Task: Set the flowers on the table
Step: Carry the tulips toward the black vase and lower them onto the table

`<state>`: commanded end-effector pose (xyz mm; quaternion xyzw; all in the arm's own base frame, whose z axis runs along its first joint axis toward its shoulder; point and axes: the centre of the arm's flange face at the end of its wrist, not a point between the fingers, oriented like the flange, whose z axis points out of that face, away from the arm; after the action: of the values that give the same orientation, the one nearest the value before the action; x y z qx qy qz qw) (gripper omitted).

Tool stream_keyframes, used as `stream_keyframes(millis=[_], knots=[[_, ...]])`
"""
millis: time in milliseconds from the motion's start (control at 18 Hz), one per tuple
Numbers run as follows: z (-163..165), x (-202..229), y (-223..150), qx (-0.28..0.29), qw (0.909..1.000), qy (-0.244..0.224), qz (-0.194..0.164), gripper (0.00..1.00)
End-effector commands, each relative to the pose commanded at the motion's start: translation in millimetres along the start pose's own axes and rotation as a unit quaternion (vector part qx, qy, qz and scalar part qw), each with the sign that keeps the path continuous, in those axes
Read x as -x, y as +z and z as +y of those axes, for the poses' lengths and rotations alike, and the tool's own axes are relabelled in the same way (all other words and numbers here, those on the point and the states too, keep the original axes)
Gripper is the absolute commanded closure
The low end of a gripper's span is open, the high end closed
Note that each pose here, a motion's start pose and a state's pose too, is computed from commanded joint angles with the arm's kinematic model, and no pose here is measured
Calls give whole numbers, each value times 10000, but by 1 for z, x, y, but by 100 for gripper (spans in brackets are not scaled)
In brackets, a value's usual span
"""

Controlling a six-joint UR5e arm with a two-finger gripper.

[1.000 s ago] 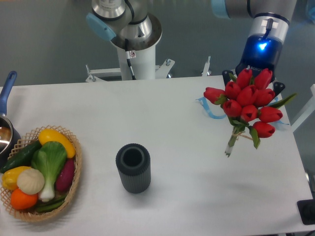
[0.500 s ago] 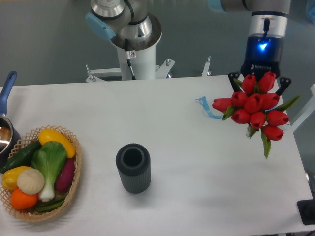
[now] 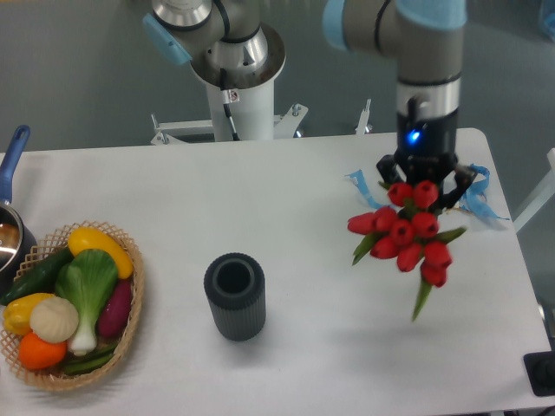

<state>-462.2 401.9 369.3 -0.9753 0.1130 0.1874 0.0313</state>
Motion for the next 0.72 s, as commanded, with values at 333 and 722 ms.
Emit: stream_keyframes(millis=[333, 722], knots=[[-39, -15, 88, 659, 9963, 380, 409, 68], [-54, -25, 146, 738, 9931, 483, 774, 68]])
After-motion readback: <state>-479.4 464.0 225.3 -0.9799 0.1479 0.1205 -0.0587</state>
